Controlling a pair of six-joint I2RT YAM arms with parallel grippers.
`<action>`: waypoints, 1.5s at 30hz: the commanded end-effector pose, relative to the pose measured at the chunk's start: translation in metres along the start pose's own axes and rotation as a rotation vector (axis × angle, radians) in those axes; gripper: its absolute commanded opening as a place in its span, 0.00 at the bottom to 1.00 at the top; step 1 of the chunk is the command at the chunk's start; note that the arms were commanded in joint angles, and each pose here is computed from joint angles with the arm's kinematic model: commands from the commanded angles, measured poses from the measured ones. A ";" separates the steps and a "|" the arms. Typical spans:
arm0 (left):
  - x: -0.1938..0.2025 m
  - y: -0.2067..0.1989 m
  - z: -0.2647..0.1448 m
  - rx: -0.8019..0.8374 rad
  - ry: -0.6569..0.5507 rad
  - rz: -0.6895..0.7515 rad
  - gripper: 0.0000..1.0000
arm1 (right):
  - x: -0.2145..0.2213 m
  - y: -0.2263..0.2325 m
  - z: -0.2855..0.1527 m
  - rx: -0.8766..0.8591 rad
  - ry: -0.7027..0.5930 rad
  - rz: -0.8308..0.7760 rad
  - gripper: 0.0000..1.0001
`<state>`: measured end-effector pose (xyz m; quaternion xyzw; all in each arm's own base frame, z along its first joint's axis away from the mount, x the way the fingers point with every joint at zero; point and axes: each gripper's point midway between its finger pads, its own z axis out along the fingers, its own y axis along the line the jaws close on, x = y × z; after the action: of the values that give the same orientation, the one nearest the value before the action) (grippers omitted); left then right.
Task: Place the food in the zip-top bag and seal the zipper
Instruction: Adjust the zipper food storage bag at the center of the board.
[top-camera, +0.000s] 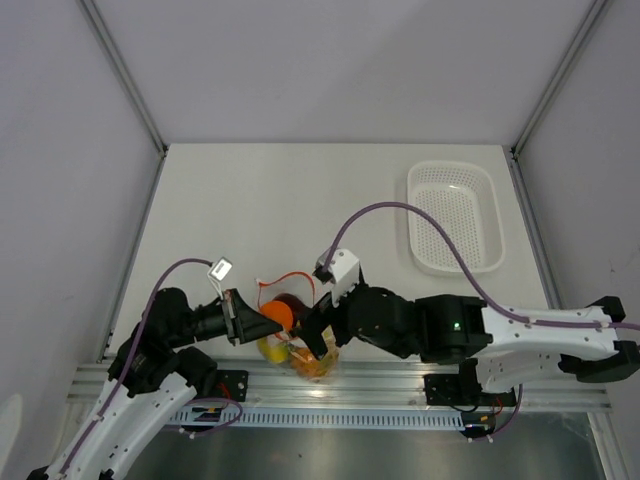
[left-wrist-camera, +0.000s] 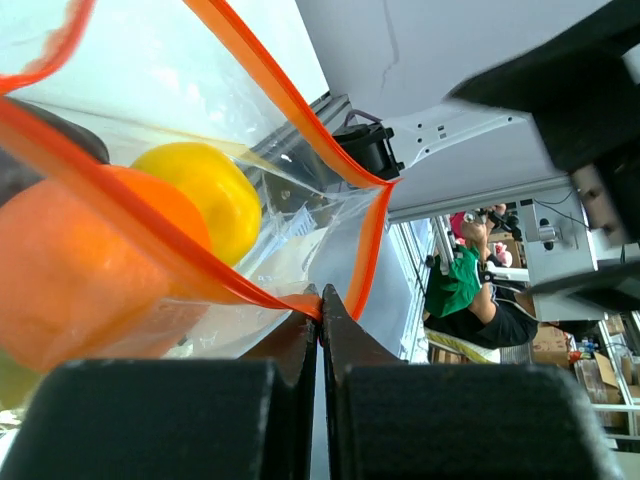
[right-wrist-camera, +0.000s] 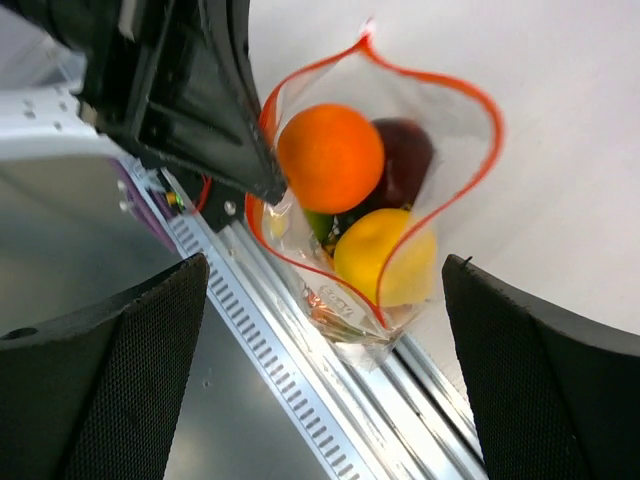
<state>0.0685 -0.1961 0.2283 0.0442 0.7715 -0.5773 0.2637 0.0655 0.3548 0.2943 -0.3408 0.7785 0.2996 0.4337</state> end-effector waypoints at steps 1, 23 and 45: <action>-0.002 -0.009 -0.006 0.012 -0.009 0.033 0.01 | -0.034 -0.028 -0.012 0.071 -0.151 0.077 0.99; -0.001 -0.018 -0.009 0.039 0.002 0.041 0.01 | -0.017 -0.065 0.075 -0.117 0.292 0.277 0.90; -0.009 -0.005 -0.004 -0.015 -0.040 0.062 0.01 | 0.011 -0.089 0.102 0.003 0.352 0.260 0.00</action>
<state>0.0660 -0.1928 0.2261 0.0435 0.7783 -0.5684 0.2631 0.1719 0.3855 0.1853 -0.3017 0.8919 0.2747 0.1950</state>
